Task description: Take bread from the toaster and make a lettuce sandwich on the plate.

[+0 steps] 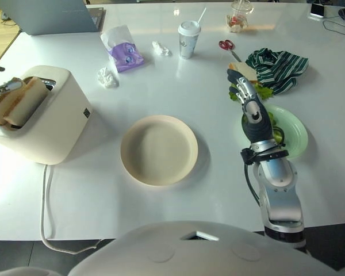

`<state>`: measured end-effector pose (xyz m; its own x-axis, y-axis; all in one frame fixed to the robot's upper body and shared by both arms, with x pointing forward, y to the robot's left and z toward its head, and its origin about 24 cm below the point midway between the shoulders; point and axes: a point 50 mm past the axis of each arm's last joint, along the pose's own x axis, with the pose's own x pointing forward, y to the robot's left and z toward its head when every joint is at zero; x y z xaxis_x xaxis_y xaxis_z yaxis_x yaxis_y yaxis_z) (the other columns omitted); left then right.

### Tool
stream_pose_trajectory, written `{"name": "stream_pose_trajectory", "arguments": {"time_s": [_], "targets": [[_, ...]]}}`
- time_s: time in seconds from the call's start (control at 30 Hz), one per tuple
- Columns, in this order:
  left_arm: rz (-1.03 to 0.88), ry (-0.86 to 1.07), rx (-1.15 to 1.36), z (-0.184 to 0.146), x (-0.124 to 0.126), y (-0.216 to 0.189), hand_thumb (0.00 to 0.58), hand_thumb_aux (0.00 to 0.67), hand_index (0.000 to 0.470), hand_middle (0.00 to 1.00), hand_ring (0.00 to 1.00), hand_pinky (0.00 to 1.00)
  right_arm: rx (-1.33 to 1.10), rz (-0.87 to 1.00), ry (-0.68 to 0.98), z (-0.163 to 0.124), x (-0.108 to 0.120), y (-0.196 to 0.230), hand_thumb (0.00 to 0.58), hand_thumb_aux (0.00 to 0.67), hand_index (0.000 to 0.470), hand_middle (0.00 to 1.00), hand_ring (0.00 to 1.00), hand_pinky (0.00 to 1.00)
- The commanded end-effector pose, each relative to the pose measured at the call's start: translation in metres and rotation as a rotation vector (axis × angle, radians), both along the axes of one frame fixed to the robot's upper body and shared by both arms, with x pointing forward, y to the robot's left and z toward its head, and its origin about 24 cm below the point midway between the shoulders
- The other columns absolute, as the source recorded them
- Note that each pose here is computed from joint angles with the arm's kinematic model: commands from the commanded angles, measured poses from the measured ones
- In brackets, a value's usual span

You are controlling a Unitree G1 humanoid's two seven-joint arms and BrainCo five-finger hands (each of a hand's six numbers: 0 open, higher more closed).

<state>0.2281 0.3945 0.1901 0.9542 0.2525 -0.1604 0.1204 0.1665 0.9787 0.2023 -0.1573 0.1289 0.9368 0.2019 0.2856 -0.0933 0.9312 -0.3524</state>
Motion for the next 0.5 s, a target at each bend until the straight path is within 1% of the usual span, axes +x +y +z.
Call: {"name": "stream_pose_trajectory", "arguments": {"time_s": [0.03, 0.27, 0.3, 0.33, 0.37, 0.4, 0.43, 0.47, 0.5], "targets": [[0.022, 0.040, 0.031, -0.003, -0.002, 0.006, 0.000, 0.000, 0.000, 0.00, 0.00, 0.00, 0.006, 0.004, 0.018, -0.003, 0.001, -0.002, 0.000, 0.000, 0.000, 0.00, 0.00, 0.00], [0.086, 0.040, 0.072, -0.001, -0.008, 0.017, 0.000, 0.000, 0.000, 0.00, 0.00, 0.00, 0.011, 0.018, 0.011, -0.002, 0.001, -0.002, 0.000, 0.000, 0.000, 0.00, 0.00, 0.00], [0.087, 0.040, 0.076, -0.001, -0.008, 0.017, 0.018, 0.011, 0.007, 0.00, 0.00, 0.00, 0.012, 0.019, 0.011, -0.002, 0.001, -0.002, 0.000, 0.000, 0.000, 0.00, 0.00, 0.00], [0.088, 0.037, 0.077, 0.000, -0.008, 0.017, 0.075, 0.045, 0.031, 0.00, 0.00, 0.00, 0.012, 0.020, 0.010, -0.002, 0.001, -0.002, 0.000, 0.000, 0.000, 0.00, 0.00, 0.00], [0.088, 0.034, 0.078, 0.000, -0.008, 0.017, 0.053, 0.032, 0.022, 0.00, 0.00, 0.00, 0.012, 0.020, 0.010, -0.003, 0.001, -0.002, 0.000, 0.000, 0.000, 0.00, 0.00, 0.00], [0.087, 0.030, 0.079, 0.001, -0.007, 0.016, 0.053, 0.032, 0.022, 0.00, 0.00, 0.00, 0.012, 0.020, 0.010, -0.003, 0.001, -0.002, 0.000, 0.000, 0.000, 0.00, 0.00, 0.00], [0.083, 0.030, 0.080, 0.002, -0.006, 0.015, 0.079, 0.047, 0.033, 0.00, 0.00, 0.00, 0.013, 0.021, 0.010, -0.003, 0.001, -0.002, 0.000, 0.000, 0.000, 0.00, 0.00, 0.00], [0.078, 0.032, 0.083, 0.002, -0.005, 0.014, 0.168, 0.105, 0.074, 0.00, 0.00, 0.00, 0.013, 0.022, 0.009, -0.003, 0.001, -0.002, 0.000, 0.000, 0.000, 0.00, 0.00, 0.00], [0.072, 0.037, 0.085, 0.001, -0.004, 0.012, 0.201, 0.129, 0.090, 0.00, 0.00, 0.00, 0.014, 0.023, 0.008, -0.003, 0.001, -0.002, 0.000, 0.000, 0.000, 0.00, 0.00, 0.00]]}}
